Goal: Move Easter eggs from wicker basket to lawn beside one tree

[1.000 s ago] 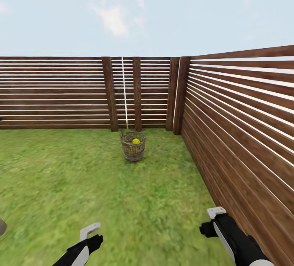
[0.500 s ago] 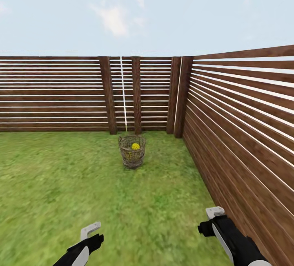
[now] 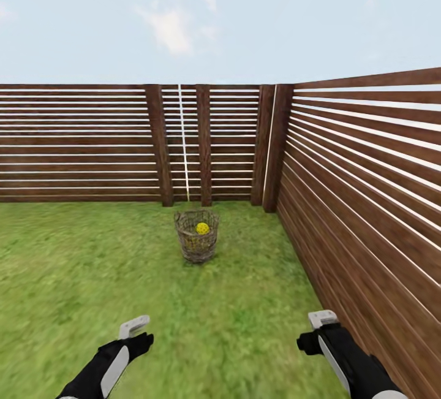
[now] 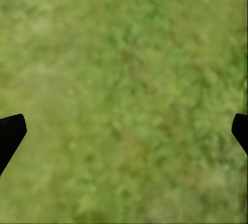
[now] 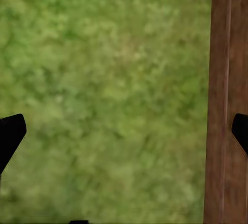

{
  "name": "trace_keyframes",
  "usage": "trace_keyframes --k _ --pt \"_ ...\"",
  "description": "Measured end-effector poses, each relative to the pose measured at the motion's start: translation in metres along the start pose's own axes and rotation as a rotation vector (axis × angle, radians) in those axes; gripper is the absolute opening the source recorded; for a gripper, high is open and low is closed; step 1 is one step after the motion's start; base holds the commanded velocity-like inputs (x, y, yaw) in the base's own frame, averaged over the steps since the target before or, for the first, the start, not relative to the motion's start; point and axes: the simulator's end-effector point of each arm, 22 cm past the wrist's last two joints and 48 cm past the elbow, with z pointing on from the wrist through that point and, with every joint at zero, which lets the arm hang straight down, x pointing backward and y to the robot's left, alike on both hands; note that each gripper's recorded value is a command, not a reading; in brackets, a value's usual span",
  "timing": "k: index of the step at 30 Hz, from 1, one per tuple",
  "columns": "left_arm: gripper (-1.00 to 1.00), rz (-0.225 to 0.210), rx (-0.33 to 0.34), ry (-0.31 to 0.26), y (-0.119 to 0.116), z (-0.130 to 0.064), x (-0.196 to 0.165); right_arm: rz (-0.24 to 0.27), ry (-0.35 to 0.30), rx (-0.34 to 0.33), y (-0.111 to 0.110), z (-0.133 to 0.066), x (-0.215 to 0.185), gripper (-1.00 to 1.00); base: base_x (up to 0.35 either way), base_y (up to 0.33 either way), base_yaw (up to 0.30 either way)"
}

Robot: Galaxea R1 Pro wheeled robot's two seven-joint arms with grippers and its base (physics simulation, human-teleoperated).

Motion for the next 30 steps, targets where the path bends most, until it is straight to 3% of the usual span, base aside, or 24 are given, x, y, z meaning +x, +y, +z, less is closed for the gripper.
trace_keyframes --k 3,11,18,30 --pt "1.0 0.012 0.01 -0.018 -0.005 -0.004 -0.014 0.002 0.0 0.002 -0.002 0.0 0.0 1.0 0.336 0.021 0.0" --pt "1.0 0.008 -0.009 -0.035 0.009 -0.003 -0.019 0.004 -0.004 0.006 -0.005 0.0 0.0 1.0 0.336 0.002 0.0" --pt "1.0 0.009 -0.015 -0.006 0.01 0.0 -0.004 0.071 -0.003 0.015 -0.021 0.0 0.0 1.0 0.336 0.0 0.0" --pt "1.0 0.012 -0.016 0.008 0.008 0.001 0.003 0.07 -0.003 0.014 -0.018 0.0 0.0 1.0 0.336 0.0 0.0"
